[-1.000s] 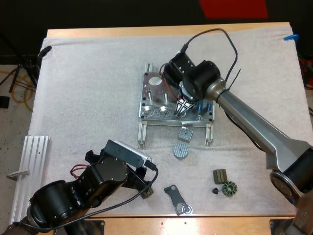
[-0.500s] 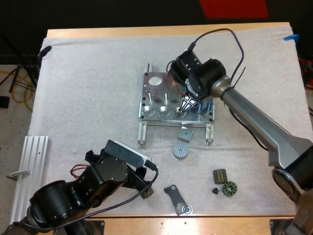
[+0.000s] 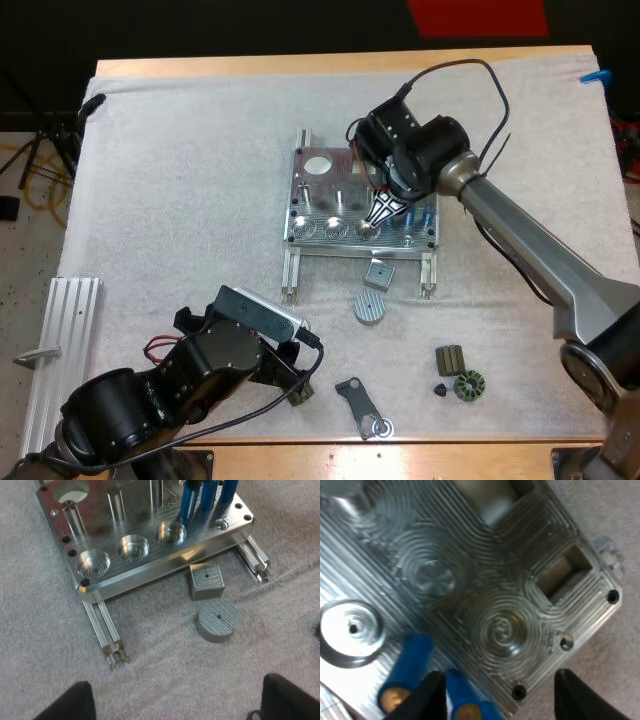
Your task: Load cells from right to left
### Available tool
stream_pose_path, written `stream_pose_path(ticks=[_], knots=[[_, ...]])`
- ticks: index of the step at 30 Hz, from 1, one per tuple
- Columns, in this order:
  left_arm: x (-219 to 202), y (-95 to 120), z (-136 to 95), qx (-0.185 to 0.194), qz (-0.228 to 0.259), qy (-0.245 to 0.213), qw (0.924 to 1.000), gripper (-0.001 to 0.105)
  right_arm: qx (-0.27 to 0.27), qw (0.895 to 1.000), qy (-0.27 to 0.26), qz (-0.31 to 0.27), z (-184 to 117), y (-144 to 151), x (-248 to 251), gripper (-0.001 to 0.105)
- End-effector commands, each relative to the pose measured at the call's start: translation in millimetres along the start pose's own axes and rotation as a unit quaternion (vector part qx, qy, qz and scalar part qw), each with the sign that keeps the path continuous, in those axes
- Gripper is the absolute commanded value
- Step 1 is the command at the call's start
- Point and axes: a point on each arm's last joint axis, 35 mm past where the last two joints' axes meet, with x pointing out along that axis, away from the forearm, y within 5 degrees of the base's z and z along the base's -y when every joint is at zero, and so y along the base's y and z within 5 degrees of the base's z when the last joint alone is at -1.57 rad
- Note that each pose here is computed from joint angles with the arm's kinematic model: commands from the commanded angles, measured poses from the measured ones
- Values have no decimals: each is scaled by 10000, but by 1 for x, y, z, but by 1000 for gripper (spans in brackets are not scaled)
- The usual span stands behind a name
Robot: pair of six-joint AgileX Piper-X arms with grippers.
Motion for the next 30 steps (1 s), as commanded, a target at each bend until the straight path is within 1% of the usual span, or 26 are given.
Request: stream_pose_path(ticks=[1, 7, 13, 19, 30], knots=[[-1, 1, 0, -13, 78, -92, 9999, 67, 46, 9998, -199, 29, 0, 0, -15, 48], [-1, 1, 0, -13, 78, -92, 9999, 67, -44, 9998, -178, 104, 2, 7, -17, 48], [-1, 1, 0, -13, 78, -92, 9999, 67, -52, 9998, -174, 124, 2, 8, -17, 48], [-1, 1, 0, -4, 79, -92, 9999, 67, -127, 9997, -25, 216, 4, 11, -1, 48], [-1, 1, 0, 33, 79, -92, 9999, 67, -205, 9997, -6, 106, 5, 9, 9, 48]])
